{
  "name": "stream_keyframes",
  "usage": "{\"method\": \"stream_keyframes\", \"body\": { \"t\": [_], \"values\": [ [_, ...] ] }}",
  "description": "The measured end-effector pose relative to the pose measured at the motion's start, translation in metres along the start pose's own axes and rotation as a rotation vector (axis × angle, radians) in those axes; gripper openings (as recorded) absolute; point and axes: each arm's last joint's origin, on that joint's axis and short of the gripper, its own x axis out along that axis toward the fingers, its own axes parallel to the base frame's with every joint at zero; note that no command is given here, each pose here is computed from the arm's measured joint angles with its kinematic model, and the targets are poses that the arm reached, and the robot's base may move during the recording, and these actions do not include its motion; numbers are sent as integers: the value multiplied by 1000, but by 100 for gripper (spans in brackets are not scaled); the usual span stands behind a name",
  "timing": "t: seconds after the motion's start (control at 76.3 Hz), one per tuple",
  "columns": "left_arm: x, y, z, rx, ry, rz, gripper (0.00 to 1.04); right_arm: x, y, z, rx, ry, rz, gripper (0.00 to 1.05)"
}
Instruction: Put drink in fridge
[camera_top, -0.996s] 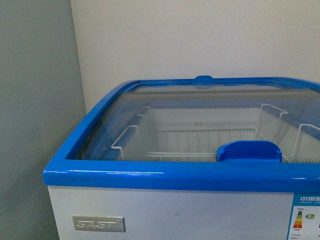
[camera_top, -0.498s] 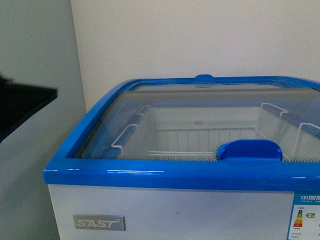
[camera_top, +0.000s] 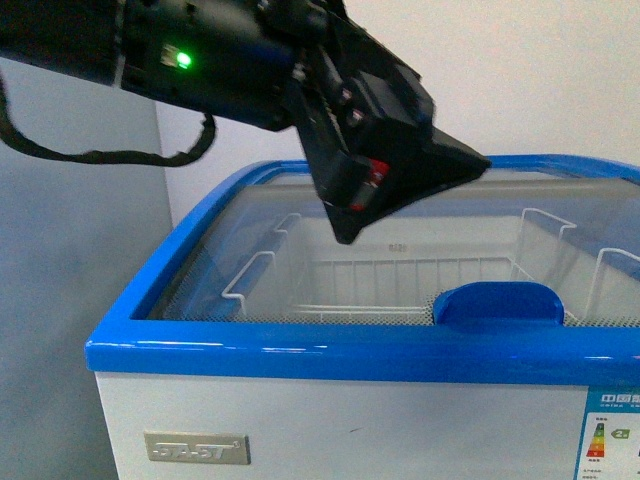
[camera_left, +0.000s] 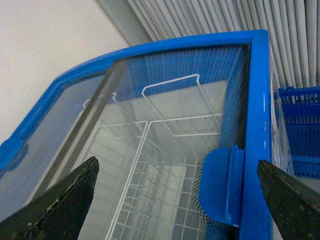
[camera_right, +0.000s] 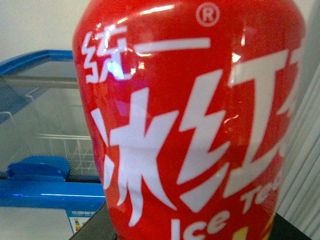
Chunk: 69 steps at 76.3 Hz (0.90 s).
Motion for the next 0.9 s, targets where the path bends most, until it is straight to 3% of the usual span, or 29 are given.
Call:
{"method": "stream_keyframes", "body": {
  "t": [0.301, 0.904],
  "values": [
    [37, -14, -18, -15, 98, -135, 97, 0, 0, 0, 0, 0, 0, 36],
    [71, 5, -47, 28, 124, -103, 97, 0, 0, 0, 0, 0, 0, 36]
  ]
}}
